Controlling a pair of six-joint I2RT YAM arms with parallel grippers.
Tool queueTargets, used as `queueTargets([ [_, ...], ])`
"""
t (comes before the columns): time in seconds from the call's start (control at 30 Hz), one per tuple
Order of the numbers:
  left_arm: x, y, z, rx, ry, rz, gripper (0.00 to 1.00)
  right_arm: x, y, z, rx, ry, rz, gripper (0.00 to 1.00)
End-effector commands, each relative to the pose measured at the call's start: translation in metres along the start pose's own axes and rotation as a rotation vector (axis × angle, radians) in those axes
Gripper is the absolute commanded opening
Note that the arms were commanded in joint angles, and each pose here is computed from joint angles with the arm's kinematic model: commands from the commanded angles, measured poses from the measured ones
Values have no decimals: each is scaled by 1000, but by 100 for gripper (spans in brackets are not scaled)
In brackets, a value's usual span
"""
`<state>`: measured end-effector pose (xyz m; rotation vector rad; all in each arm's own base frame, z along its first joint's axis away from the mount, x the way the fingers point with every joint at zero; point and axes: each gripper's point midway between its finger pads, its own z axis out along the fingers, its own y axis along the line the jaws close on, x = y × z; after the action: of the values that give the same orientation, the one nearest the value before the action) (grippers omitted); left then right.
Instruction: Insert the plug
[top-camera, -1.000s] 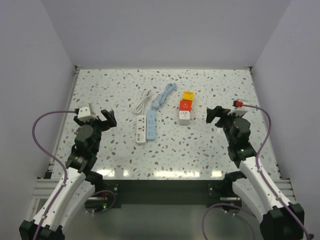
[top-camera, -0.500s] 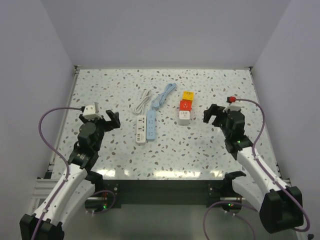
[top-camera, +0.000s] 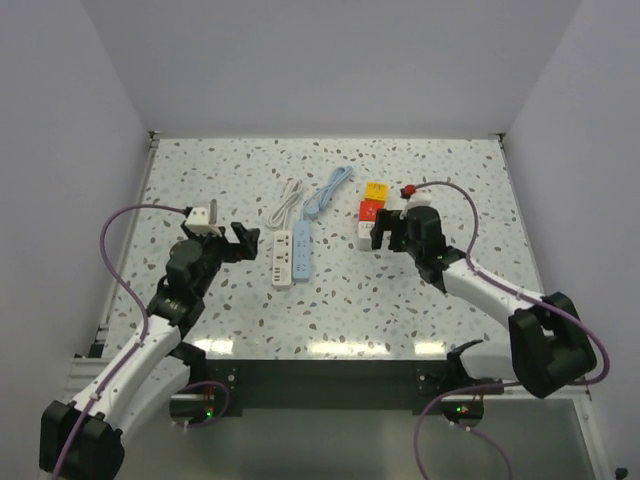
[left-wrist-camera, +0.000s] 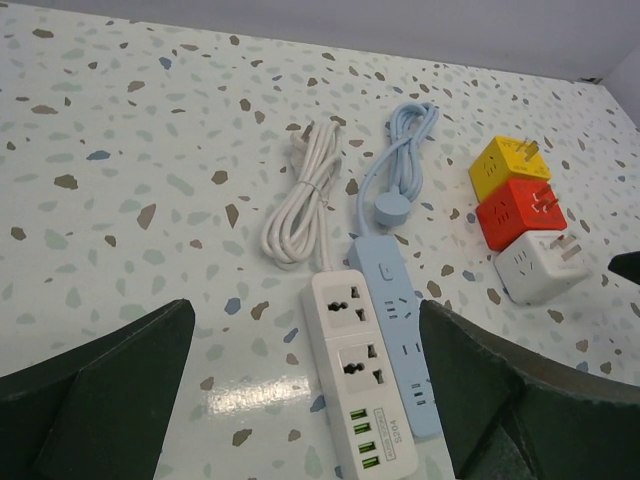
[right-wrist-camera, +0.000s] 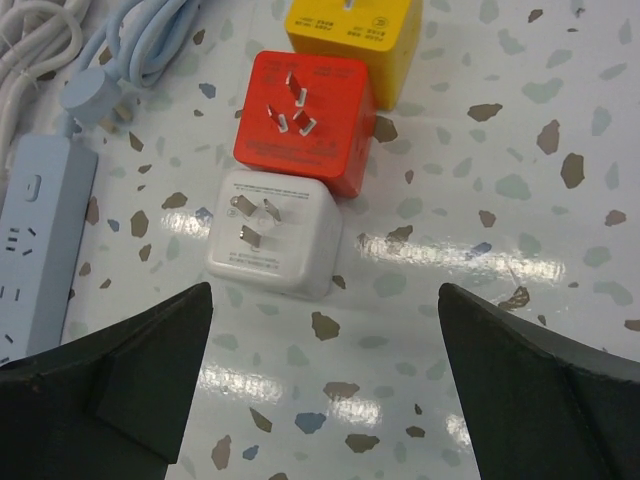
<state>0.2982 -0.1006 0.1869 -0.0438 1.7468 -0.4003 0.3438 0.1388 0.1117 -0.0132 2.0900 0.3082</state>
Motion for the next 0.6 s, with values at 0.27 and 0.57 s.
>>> queueTargets([
  [0.27, -13, -21, 3, 95, -54, -7, 100, -3, 46, 53, 45, 0, -69, 98],
  [0.57, -10, -26, 3, 120, -53, -1, 100, 16, 37, 77, 167, 53, -118, 91],
])
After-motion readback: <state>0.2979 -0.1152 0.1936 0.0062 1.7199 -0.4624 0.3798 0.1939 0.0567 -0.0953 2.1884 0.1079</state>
